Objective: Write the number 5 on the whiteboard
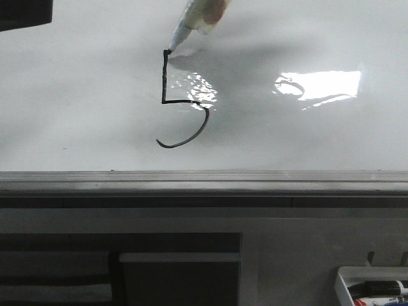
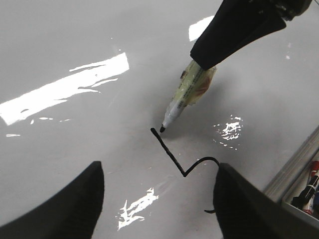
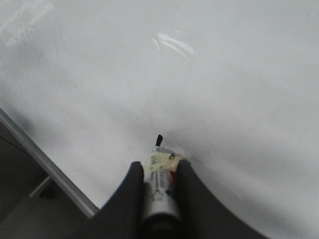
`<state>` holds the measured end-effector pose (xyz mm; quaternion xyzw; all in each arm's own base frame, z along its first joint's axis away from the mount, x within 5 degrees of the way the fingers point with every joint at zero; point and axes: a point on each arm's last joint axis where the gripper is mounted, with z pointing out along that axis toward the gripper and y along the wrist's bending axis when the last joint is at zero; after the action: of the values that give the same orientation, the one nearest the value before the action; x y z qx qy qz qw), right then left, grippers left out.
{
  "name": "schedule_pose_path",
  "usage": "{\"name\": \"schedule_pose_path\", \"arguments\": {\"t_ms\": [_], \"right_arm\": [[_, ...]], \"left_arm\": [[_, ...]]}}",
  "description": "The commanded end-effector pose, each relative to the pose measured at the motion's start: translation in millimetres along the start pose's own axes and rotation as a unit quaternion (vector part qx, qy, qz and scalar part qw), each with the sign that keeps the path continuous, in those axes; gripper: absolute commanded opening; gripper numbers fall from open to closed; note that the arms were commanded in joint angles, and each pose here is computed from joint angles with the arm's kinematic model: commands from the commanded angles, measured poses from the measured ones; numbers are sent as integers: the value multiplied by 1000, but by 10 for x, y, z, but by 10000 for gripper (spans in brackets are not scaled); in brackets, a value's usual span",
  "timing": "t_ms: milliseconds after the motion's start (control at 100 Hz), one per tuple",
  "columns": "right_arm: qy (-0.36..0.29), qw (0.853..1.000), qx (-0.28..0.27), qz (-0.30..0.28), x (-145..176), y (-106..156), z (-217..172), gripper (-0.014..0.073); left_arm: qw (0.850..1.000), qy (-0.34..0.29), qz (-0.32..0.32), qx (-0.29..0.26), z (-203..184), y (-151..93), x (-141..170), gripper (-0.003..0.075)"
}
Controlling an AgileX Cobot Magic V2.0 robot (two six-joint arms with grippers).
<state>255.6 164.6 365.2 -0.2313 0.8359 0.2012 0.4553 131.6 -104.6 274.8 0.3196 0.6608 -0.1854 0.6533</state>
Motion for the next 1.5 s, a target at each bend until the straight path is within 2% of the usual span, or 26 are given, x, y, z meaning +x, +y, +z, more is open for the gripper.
{"name": "schedule_pose_path", "arguments": {"t_ms": [0, 400, 700, 1120, 1240, 1320, 1400, 1490], "right_arm": [[-71, 997, 7, -6, -209, 1, -151, -62], [-61, 998, 16, -5, -180, -54, -33, -61], [-34, 998, 48, 6, -147, -285, -142, -61], [-26, 998, 64, 2, -141, -353, -244, -61], [-38, 998, 59, -3, -168, -296, -337, -61], [-40, 998, 43, -31, -175, -175, -443, -61], [-16, 999, 20, -47, -127, -47, -510, -61], [13, 998, -9, -65, -66, 107, -523, -61]], "left_arm": [[999, -51, -11, -3, -3, 24, -163, 438], [999, -51, -11, -3, -3, 24, -163, 438], [999, -51, -11, -3, -3, 24, -163, 438], [999, -51, -11, -3, -3, 24, -163, 438], [999, -54, -6, 1, -4, 15, -169, 438], [998, -69, 9, 12, -7, -12, -197, 438], [996, -85, 14, 35, 15, -76, -220, 438], [995, -76, 11, 63, 82, -168, -186, 438]]}}
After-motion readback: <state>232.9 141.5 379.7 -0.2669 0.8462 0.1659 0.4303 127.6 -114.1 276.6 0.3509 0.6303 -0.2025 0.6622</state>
